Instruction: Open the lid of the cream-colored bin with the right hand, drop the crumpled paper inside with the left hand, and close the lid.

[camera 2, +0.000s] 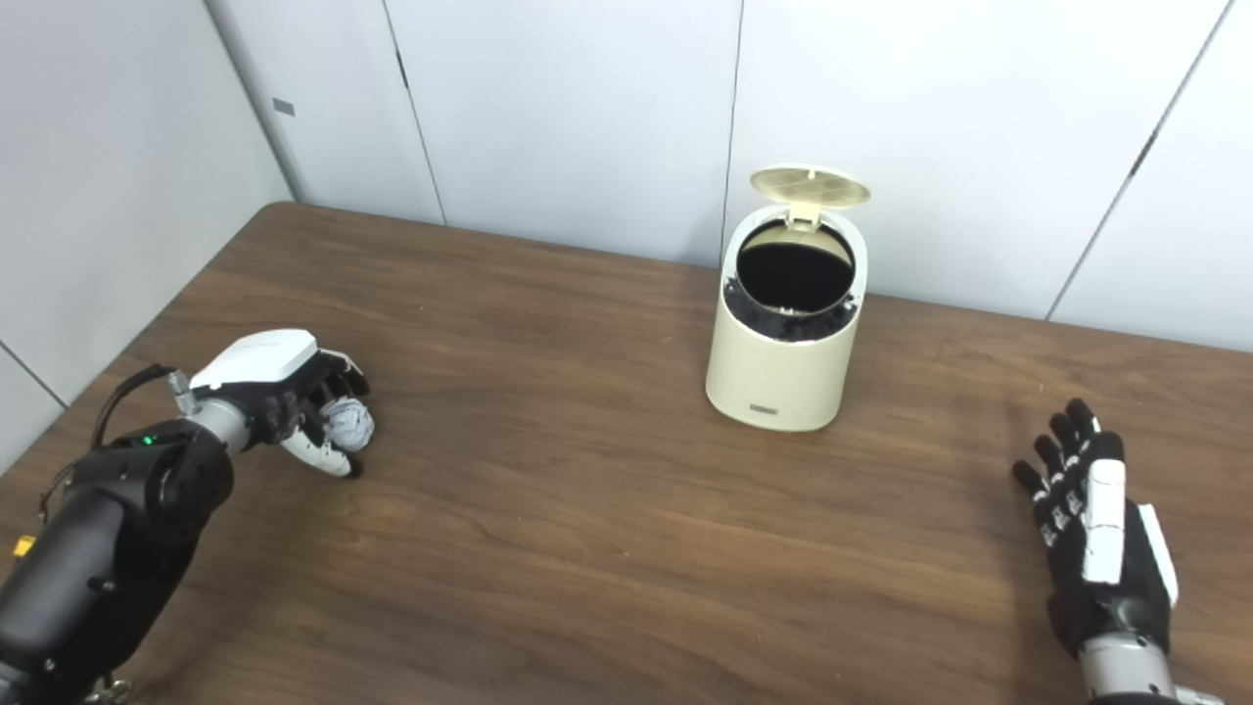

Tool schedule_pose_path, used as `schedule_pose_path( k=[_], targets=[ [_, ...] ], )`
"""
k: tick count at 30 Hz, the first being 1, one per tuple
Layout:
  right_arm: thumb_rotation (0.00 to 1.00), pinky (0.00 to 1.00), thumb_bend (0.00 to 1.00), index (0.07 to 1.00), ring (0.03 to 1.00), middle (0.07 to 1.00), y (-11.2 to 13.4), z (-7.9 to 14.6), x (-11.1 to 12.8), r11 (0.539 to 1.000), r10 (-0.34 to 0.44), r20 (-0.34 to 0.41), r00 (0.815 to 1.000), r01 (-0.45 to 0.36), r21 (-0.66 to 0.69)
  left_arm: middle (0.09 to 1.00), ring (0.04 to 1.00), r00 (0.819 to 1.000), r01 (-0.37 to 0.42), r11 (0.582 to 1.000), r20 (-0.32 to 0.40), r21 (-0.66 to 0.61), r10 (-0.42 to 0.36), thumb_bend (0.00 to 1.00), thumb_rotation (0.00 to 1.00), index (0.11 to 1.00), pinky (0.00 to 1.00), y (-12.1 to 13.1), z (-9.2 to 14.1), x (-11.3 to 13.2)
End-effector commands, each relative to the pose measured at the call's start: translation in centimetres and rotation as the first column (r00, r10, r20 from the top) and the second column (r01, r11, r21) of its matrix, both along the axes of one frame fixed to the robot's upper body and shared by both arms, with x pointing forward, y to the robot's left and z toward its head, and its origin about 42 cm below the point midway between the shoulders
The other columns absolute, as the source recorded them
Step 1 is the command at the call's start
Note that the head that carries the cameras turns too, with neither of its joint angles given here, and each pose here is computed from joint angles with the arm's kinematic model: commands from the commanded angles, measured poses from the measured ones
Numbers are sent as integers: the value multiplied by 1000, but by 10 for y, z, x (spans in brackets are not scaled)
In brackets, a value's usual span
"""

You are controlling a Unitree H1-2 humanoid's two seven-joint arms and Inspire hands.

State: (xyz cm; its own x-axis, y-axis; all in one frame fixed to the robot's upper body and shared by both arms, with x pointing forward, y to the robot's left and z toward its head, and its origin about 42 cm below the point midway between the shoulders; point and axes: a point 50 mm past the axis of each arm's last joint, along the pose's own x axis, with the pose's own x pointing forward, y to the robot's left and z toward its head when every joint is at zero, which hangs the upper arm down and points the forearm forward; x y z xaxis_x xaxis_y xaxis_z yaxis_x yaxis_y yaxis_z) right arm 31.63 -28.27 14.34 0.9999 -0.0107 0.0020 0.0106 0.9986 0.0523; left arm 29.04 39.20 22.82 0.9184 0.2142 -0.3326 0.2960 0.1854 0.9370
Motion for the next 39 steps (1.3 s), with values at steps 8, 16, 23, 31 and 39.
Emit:
schedule_pose_path(
  k=[8, 16, 23, 31, 39],
  targets=[
    [1000, 916, 560, 964, 968, 969, -1, 19, 8, 1000, -1, 73, 997, 1, -8, 690, 629, 999, -7, 1000, 48, -14, 8, 774, 0, 729, 525, -1, 11, 5],
    [1000, 928, 560, 981, 965, 954, -1, 21, 7, 1000, -1, 68, 998, 1, 2, 503, 429, 991, -41, 999, 129, -33, 45, 508, 0, 492, 414, -7, 7, 9],
    [1000, 936, 552, 985, 970, 928, 0, 21, 6, 1000, -1, 73, 997, -1, 22, 530, 459, 985, -40, 999, 169, -9, 41, 500, 0, 448, 416, -6, 4, 12],
    [1000, 994, 534, 999, 978, 925, -1, 21, 7, 999, 12, 80, 997, -16, 40, 526, 471, 987, -35, 999, 156, 4, 34, 501, 0, 450, 428, -7, 6, 12],
    [1000, 999, 552, 994, 971, 918, 2, 21, 8, 999, 9, 80, 997, -13, 49, 521, 456, 981, 8, 1000, 193, -9, -6, 502, 0, 456, 424, -11, 13, 10]
  ],
)
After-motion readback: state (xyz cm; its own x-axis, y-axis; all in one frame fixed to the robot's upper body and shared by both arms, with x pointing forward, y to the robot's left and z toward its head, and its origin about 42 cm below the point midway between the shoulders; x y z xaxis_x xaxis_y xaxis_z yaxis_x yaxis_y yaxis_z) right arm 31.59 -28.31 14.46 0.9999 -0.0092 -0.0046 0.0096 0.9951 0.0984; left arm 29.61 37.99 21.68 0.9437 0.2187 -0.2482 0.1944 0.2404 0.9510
